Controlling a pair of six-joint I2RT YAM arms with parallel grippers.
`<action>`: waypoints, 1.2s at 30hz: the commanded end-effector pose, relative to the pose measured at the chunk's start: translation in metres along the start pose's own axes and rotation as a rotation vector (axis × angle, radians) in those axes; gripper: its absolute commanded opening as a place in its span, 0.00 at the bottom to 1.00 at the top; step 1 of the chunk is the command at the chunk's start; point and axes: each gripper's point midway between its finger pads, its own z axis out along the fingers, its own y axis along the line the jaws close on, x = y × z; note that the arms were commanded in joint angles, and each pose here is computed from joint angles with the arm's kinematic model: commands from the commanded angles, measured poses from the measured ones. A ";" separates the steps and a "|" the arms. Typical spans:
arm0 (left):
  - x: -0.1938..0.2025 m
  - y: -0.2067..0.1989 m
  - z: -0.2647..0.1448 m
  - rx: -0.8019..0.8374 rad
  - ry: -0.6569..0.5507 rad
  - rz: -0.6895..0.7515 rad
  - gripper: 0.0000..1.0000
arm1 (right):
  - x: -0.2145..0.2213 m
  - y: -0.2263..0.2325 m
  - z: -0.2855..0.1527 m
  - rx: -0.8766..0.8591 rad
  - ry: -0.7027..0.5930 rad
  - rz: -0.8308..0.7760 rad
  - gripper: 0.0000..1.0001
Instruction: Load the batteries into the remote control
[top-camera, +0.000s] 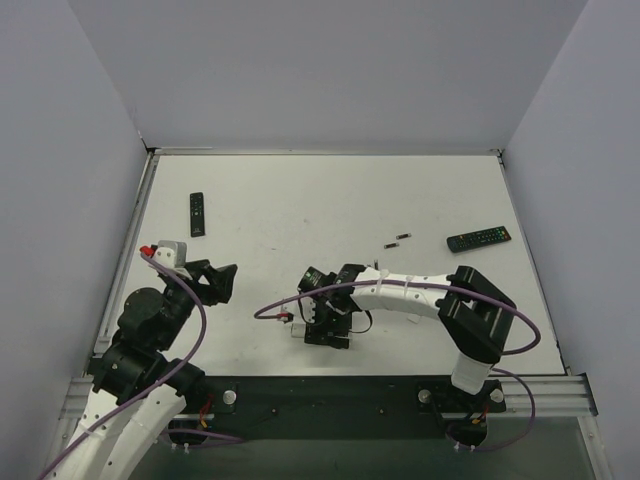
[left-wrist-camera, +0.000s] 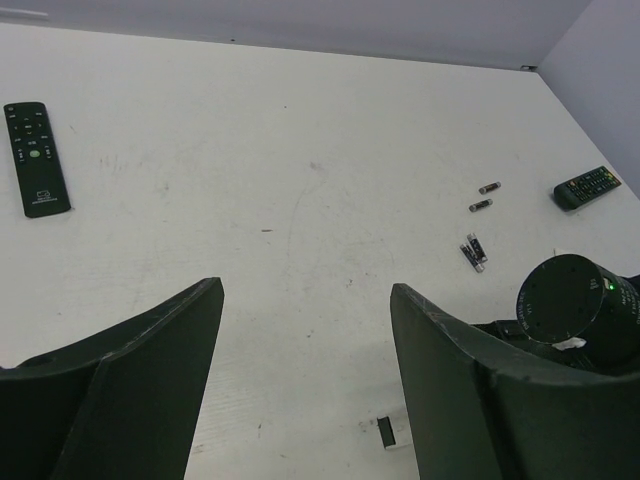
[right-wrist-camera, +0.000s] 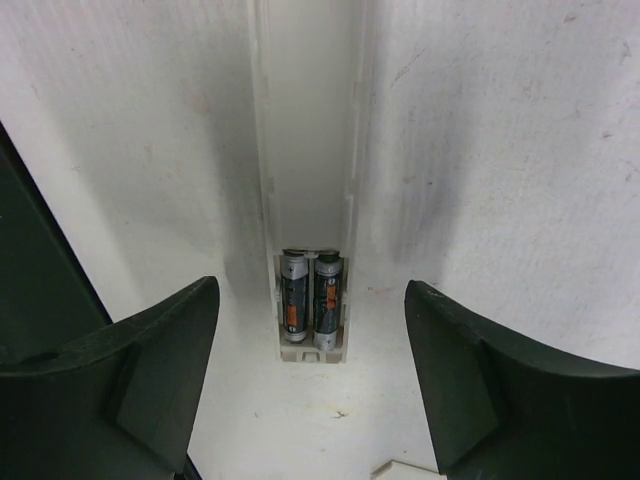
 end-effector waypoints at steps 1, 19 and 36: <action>-0.006 0.003 -0.001 -0.006 -0.032 0.023 0.78 | -0.012 -0.004 -0.037 0.055 -0.060 0.060 0.74; -0.009 0.002 -0.010 0.002 -0.056 0.053 0.78 | 0.115 -0.083 -0.164 0.734 -0.408 1.520 1.00; -0.013 -0.002 -0.018 0.023 -0.083 0.056 0.78 | 0.221 -0.079 -0.118 0.811 -0.033 2.103 0.83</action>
